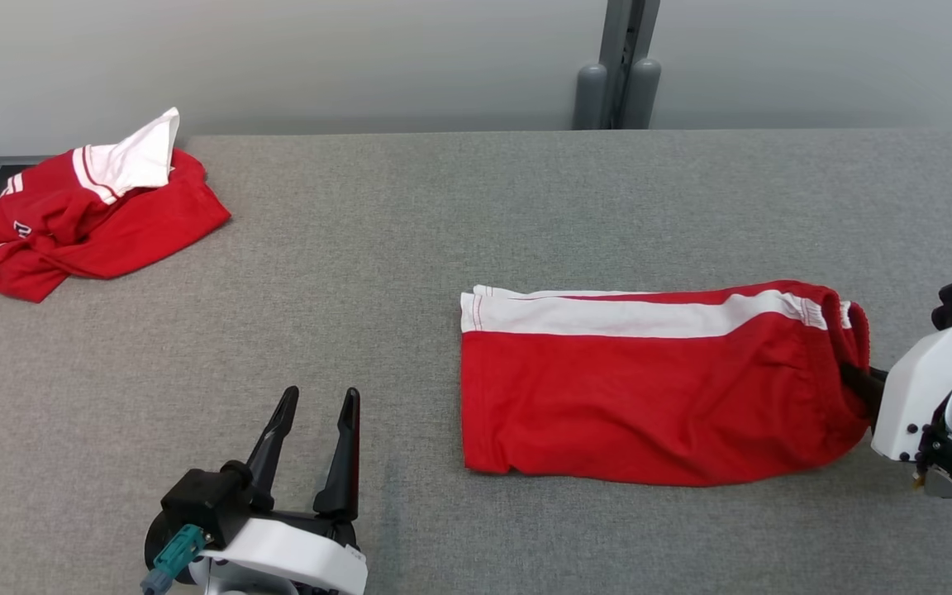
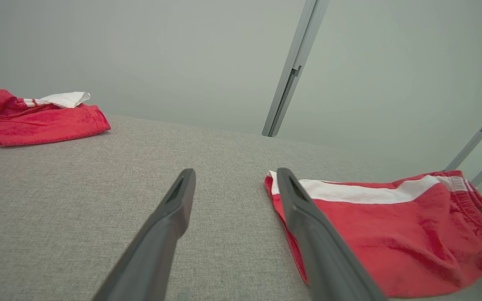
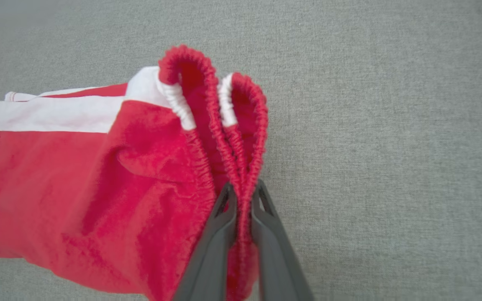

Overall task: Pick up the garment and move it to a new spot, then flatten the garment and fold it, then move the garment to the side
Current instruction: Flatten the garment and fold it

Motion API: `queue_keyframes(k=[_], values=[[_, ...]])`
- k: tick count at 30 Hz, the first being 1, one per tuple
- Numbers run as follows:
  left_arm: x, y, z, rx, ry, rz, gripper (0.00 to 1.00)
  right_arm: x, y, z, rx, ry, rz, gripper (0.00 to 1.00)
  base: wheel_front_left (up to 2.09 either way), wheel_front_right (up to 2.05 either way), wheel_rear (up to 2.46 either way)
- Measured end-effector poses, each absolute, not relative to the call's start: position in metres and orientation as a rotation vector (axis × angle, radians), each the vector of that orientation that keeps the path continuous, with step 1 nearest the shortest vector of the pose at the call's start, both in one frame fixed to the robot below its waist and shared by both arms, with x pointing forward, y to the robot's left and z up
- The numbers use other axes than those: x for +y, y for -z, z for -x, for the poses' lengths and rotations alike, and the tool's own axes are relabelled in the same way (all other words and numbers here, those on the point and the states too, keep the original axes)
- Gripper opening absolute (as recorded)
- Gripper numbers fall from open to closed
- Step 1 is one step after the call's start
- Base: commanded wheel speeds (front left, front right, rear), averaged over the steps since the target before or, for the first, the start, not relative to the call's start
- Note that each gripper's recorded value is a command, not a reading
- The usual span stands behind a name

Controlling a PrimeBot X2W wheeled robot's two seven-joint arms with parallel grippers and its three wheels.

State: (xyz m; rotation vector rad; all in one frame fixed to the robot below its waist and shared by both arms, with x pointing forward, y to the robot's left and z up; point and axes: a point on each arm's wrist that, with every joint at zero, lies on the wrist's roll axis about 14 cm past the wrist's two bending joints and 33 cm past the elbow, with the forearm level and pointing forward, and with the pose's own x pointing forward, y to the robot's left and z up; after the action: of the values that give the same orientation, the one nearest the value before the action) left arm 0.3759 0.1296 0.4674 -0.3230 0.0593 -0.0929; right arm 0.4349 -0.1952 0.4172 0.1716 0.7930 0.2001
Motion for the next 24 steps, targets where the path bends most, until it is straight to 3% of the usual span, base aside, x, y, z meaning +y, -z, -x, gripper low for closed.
queue_keyframes(k=[24], values=[[0.136, -0.47, -0.368, 0.051, 0.073, 0.327, 1.0, -0.033, -0.471, -0.424, 0.716, -0.605, -0.425, 0.0, 0.0, 0.0, 0.0]])
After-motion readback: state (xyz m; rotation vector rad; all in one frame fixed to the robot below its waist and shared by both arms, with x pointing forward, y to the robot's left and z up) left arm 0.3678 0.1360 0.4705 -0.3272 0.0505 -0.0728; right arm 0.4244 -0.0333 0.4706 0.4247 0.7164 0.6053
